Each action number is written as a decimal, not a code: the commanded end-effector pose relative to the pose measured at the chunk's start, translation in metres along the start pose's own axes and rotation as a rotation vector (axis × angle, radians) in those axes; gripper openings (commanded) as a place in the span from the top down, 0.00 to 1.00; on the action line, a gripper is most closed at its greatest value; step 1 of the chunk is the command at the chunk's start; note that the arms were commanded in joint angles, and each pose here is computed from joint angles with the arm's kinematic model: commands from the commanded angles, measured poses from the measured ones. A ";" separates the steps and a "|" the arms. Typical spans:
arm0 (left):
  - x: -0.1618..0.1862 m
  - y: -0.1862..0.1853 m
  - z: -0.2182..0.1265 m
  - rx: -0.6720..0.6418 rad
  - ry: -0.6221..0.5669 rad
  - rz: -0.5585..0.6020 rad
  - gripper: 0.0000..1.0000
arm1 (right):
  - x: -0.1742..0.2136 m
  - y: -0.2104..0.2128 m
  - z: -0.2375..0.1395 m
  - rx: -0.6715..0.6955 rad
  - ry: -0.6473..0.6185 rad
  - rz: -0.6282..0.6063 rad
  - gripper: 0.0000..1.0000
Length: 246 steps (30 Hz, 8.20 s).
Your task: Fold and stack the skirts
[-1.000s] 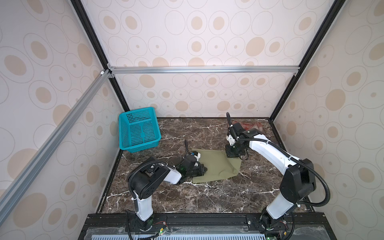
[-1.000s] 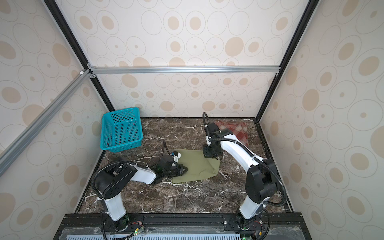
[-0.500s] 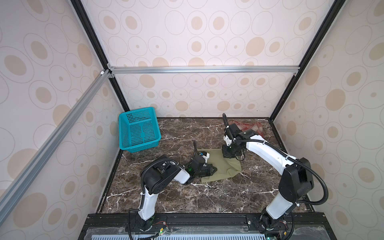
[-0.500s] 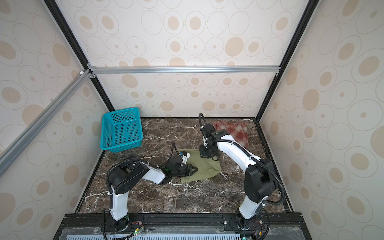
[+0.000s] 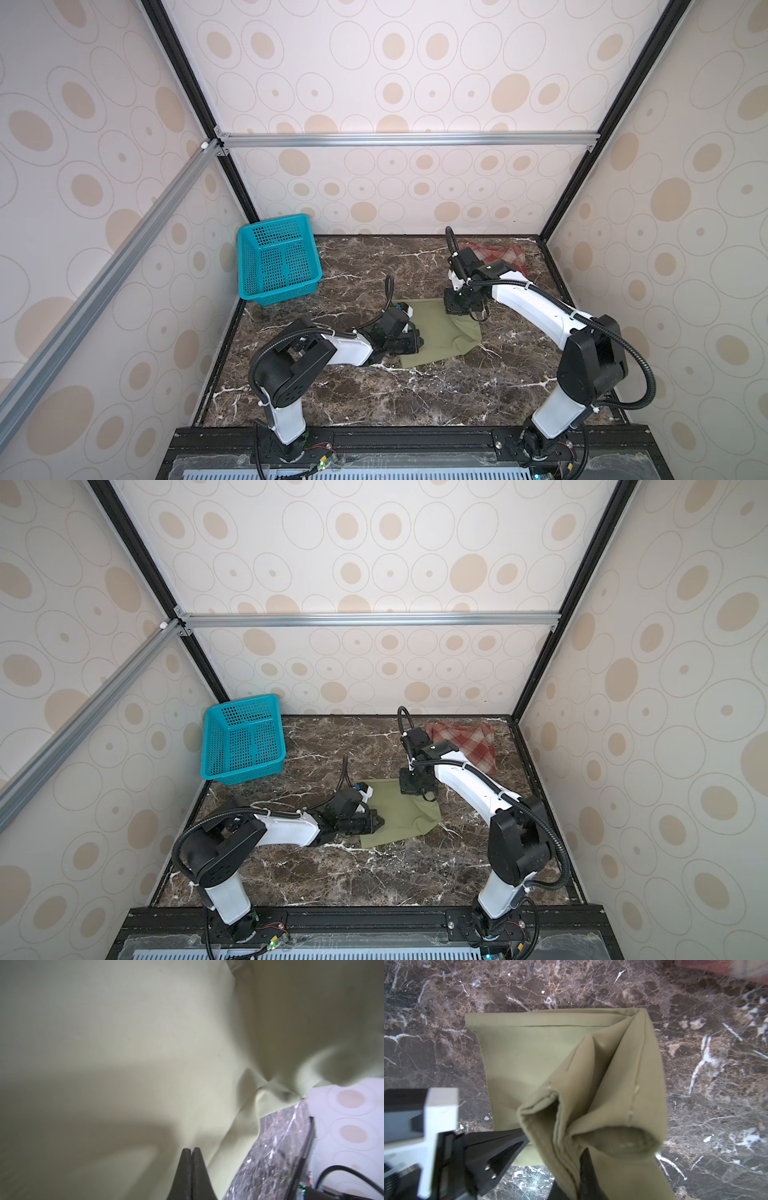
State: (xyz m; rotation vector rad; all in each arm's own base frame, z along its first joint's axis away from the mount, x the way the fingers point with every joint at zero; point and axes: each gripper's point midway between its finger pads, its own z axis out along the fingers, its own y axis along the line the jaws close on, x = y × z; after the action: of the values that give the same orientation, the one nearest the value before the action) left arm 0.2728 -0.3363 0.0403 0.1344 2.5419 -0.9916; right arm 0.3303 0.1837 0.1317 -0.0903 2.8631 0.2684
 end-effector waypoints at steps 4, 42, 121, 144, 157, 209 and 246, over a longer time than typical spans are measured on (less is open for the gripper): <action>0.005 0.016 -0.019 -0.110 0.040 0.101 1.00 | -0.003 -0.004 -0.010 0.035 -0.038 -0.008 1.00; 0.046 -0.015 0.028 0.106 0.066 -0.008 1.00 | 0.019 0.038 0.023 -0.098 -0.069 0.177 1.00; 0.036 0.023 -0.038 -0.083 -0.066 -0.010 1.00 | 0.031 0.115 0.065 -0.234 -0.020 0.211 0.57; -0.042 0.041 -0.076 -0.160 -0.285 -0.034 1.00 | -0.027 0.105 -0.018 -0.354 -0.217 0.107 0.49; -0.088 0.015 -0.044 -0.079 -0.294 0.000 1.00 | -0.007 0.053 0.055 -0.286 -0.039 0.086 0.83; -0.103 0.015 -0.014 -0.035 -0.276 0.014 1.00 | 0.060 0.045 0.040 -0.271 0.043 0.059 0.94; -0.151 0.021 0.012 -0.080 -0.327 0.094 1.00 | 0.111 0.085 0.080 -0.386 0.166 0.034 1.00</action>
State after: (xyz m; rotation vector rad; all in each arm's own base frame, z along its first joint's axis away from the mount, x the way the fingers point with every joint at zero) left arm 0.4017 -0.3183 0.0437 0.0242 2.3408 -0.8135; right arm 0.2323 0.2729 0.0274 -0.1486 2.9504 0.7932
